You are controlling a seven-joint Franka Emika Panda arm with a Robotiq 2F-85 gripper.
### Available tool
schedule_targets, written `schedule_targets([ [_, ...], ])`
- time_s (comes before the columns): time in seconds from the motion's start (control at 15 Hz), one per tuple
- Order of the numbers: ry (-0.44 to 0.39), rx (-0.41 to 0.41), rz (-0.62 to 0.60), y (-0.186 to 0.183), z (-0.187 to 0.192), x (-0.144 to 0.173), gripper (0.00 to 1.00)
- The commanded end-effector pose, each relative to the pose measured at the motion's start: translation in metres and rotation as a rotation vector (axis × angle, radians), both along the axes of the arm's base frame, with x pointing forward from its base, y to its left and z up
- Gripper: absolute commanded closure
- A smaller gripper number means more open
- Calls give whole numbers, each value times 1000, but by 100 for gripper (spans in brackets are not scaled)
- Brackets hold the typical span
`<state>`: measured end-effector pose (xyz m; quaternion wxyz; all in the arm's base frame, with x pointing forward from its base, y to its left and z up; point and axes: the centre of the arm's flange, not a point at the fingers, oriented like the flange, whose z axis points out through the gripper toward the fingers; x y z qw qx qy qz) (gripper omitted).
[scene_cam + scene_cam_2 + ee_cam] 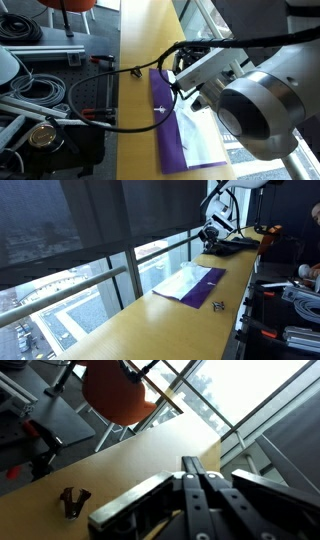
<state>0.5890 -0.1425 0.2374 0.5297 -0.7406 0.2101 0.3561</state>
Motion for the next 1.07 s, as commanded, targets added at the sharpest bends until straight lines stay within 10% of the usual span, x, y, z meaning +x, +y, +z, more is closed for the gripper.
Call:
schedule_targets([
  [0.0,-16,-10,-14,-14,2,6,100],
  [1.0,-17,-16,-18,-24,-7,13,100],
])
